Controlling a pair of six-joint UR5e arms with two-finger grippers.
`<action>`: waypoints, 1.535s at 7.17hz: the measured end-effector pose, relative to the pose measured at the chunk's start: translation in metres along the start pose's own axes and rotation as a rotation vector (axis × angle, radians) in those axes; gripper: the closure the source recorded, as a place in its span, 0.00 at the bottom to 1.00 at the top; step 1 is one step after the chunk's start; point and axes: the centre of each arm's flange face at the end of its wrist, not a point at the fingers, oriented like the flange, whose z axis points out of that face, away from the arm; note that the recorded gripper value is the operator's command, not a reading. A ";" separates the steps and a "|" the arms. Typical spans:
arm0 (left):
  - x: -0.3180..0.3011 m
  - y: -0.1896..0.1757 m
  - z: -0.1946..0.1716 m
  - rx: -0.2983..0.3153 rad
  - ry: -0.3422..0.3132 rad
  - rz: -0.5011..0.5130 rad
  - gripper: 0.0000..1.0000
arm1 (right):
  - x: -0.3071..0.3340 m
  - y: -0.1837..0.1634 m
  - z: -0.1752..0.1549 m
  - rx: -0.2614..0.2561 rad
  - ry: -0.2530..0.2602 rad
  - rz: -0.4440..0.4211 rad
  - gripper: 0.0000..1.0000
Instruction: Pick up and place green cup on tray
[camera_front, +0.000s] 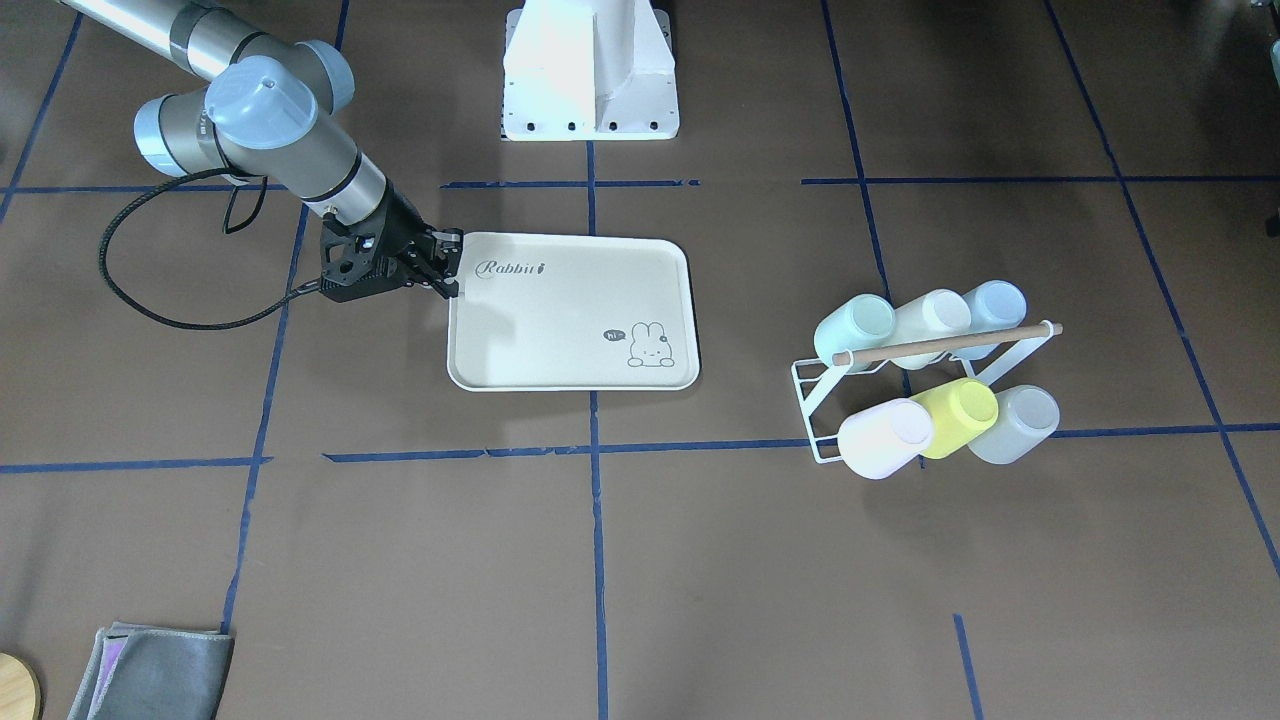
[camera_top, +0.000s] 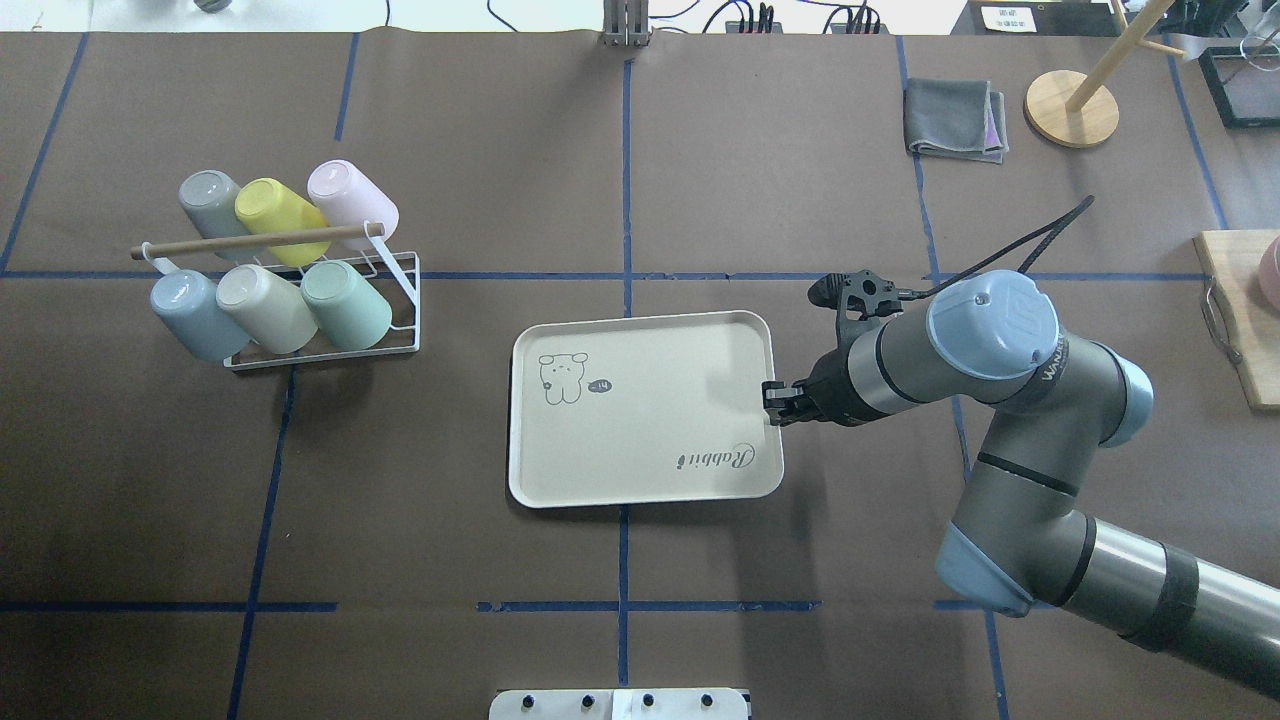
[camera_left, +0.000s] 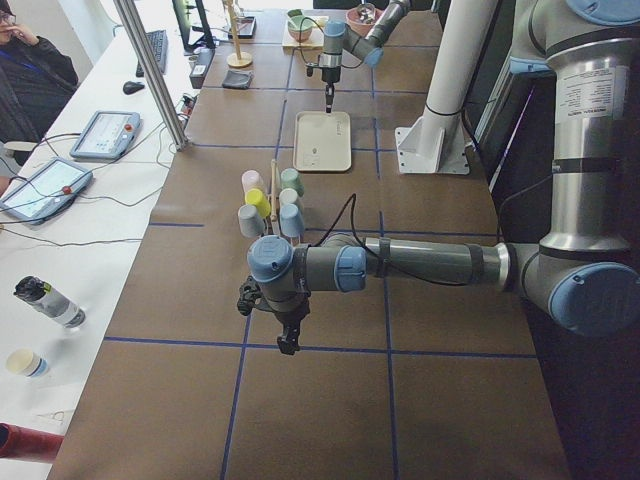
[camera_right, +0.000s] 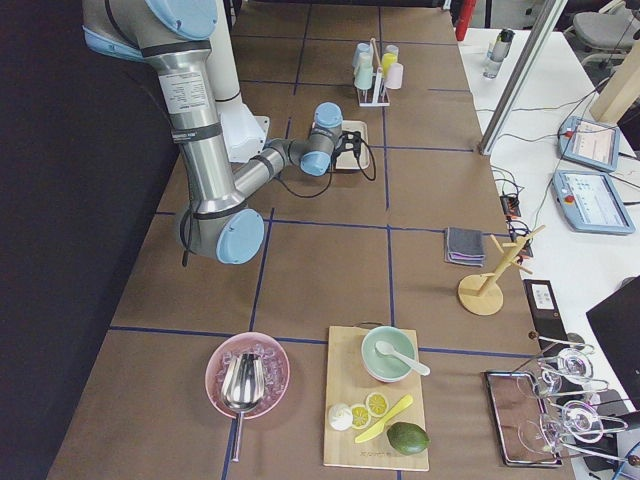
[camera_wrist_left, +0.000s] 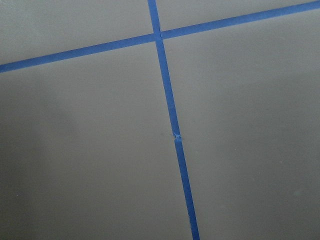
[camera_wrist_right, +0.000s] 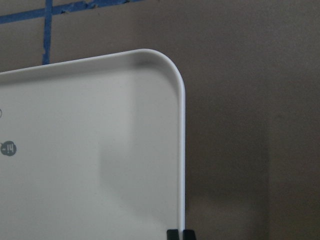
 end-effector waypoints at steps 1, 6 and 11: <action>0.000 0.000 0.000 0.000 0.000 0.000 0.00 | 0.000 0.002 0.001 0.000 0.002 -0.001 0.00; 0.007 -0.002 -0.008 0.014 -0.005 0.013 0.00 | 0.027 -0.058 -0.099 -0.039 0.190 -0.061 0.00; 0.017 -0.012 -0.020 0.050 -0.015 0.039 0.00 | 0.271 -0.122 -0.269 -0.121 0.323 -0.348 0.00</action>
